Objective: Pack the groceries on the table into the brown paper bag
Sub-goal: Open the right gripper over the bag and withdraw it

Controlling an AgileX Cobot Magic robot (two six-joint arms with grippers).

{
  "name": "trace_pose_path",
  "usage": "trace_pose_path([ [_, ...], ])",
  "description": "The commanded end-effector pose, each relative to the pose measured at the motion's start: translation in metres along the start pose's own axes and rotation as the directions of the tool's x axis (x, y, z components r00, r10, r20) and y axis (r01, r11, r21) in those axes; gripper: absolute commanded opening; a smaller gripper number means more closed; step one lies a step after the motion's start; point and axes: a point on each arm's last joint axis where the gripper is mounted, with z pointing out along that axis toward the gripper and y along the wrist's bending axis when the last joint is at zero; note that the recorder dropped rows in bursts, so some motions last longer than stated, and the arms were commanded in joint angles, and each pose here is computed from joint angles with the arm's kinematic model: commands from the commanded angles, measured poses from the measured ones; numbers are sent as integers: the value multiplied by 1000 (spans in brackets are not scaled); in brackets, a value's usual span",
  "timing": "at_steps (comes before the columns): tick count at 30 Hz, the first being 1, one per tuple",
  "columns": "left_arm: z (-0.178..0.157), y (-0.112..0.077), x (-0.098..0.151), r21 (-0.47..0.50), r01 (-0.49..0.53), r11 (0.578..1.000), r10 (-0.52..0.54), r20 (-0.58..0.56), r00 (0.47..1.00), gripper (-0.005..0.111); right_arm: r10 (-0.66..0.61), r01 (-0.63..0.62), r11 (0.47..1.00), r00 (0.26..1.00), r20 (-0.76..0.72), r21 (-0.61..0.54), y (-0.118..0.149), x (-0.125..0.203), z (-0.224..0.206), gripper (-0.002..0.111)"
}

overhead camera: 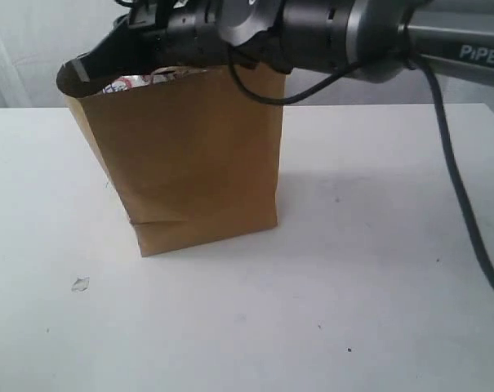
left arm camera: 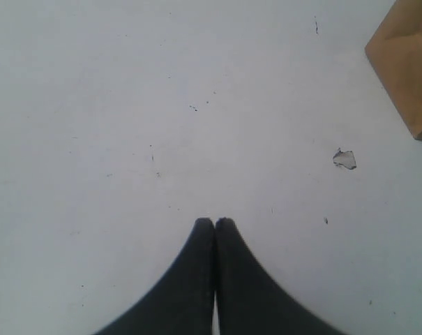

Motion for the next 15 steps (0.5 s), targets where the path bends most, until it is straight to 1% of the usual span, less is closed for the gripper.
trace_pose_path([
  [1, 2, 1, 6, 1, 8, 1000, -8, -35, 999, 0, 28, -32, 998, 996, -84, -54, -4, 1, -11, 0],
  [12, 2, 1, 6, 1, 8, 1000, -8, -35, 999, 0, 27, -30, 999, 998, -63, -44, -5, -4, -14, 0],
  [14, 2, 1, 6, 1, 8, 1000, -8, -35, 999, 0, 27, -30, 999, 998, -63, -44, -5, -4, -14, 3],
  [15, 2, 1, 6, 1, 8, 1000, -8, -35, 999, 0, 27, -30, 999, 998, -63, -44, -5, -4, -14, 8],
])
